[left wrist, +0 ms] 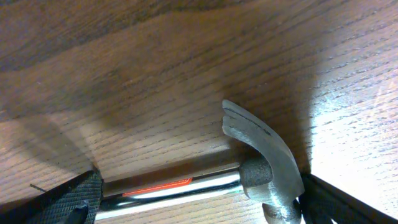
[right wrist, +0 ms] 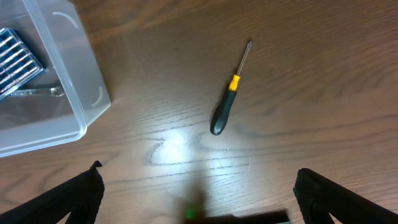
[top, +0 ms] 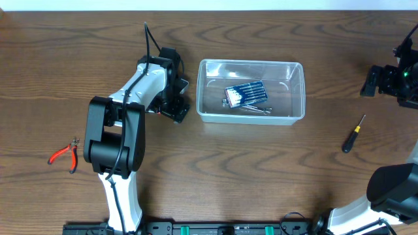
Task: Pack container
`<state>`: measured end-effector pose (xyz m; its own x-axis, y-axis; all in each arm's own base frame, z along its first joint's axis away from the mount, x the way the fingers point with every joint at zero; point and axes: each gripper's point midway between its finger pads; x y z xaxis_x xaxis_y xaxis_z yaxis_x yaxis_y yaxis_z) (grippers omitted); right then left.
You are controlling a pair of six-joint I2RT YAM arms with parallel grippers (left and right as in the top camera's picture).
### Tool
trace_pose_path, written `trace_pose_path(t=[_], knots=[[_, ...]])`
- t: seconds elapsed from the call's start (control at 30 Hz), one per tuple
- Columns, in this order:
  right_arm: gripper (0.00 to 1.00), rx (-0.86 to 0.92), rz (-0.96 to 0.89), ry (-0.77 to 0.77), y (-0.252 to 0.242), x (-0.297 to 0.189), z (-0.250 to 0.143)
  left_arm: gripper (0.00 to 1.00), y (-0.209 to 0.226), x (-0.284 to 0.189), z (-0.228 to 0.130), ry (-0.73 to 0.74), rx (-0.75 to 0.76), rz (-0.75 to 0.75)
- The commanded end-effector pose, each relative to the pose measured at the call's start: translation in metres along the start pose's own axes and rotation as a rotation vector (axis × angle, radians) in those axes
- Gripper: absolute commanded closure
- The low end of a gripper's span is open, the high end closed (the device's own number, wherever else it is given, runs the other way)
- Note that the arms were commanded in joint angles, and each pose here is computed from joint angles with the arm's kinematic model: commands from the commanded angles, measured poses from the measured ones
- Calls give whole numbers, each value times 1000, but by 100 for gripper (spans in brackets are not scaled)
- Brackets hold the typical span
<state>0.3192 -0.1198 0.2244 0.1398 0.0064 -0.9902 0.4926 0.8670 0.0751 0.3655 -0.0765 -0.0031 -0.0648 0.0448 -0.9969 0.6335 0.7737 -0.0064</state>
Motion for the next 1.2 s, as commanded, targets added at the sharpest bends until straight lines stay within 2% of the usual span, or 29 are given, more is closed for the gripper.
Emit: trace_pose_path(t=[0.0, 0.33, 0.73, 1.17], knots=[[1, -23, -1, 6, 3, 1, -2, 0, 2, 10, -7, 46, 15, 14], [1, -23, -2, 9, 3, 1, -3, 10, 2, 10, -7, 49, 16, 13], [1, -23, -2, 10, 3, 1, -3, 38, 2, 10, -7, 49, 15, 13], [1, -23, -2, 9, 3, 1, -3, 58, 2, 10, -7, 50, 16, 13]])
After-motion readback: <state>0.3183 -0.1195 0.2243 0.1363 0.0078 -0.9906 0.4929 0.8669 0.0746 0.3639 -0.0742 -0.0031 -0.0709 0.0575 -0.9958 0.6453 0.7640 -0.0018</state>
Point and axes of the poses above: each gripper's point midway between its finger pads, its own x axis out along the fingers, its own y axis along the line the jaws close on, z = x × y, and after that the axes turned 12 degrees about x, right-handed
